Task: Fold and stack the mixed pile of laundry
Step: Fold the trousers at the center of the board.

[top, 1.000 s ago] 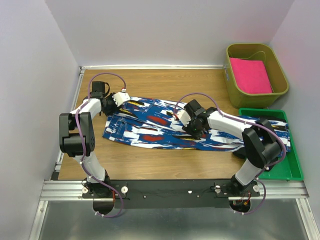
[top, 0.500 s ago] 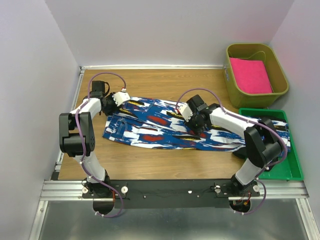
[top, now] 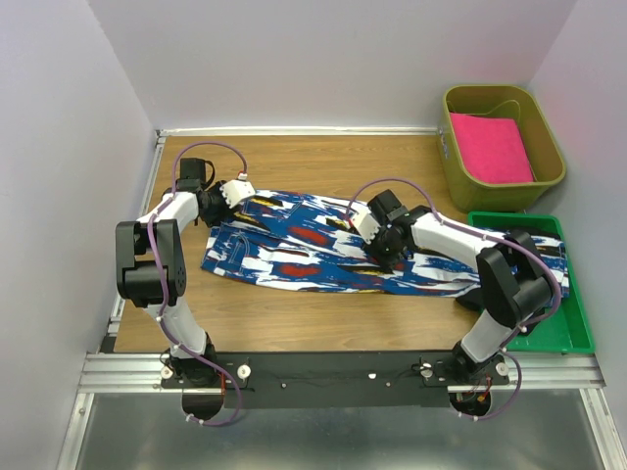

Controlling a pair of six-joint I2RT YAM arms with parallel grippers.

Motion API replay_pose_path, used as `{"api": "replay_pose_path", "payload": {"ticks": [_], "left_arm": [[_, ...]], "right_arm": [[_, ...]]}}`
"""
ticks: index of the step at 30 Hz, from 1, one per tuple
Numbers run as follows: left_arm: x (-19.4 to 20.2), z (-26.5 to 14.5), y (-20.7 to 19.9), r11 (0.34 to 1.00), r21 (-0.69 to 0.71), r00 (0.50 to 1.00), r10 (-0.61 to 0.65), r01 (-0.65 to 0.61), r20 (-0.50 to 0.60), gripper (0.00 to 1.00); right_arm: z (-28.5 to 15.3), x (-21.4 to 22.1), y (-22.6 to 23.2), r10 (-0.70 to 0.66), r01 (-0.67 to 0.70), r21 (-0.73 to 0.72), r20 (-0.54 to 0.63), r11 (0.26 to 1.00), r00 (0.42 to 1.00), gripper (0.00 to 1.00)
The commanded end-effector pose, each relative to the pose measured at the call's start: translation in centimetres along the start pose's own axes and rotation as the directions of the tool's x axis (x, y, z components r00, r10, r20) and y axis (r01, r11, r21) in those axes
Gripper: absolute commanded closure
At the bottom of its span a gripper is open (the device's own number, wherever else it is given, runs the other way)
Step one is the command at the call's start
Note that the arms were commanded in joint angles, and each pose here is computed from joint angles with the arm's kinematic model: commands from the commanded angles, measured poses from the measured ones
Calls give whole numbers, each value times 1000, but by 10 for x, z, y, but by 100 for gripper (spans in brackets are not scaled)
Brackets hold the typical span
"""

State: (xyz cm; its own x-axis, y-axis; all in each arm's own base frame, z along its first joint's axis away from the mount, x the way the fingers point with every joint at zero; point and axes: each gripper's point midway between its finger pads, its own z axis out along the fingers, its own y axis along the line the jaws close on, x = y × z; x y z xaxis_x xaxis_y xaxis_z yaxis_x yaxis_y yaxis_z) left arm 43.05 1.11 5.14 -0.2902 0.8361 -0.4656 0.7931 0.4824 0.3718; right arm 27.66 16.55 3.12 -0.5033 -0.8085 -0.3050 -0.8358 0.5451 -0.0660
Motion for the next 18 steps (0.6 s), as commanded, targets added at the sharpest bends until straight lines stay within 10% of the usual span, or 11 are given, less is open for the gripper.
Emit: {"api": "replay_pose_path", "payload": {"ticks": [1, 9, 18], "left_arm": [[0, 2, 5, 1000, -3, 1000, 8, -8, -6, 46], [4, 4, 3, 1000, 3, 1000, 13, -13, -18, 47], [-3, -3, 9, 999, -13, 1000, 31, -31, -1, 84]], "right_arm": [[15, 19, 9, 3, -5, -36, -51, 999, 999, 68], [19, 22, 5, 6, -7, -13, -64, 1000, 998, 74], [-4, 5, -8, 6, -5, 47, -26, 999, 1000, 96]]}}
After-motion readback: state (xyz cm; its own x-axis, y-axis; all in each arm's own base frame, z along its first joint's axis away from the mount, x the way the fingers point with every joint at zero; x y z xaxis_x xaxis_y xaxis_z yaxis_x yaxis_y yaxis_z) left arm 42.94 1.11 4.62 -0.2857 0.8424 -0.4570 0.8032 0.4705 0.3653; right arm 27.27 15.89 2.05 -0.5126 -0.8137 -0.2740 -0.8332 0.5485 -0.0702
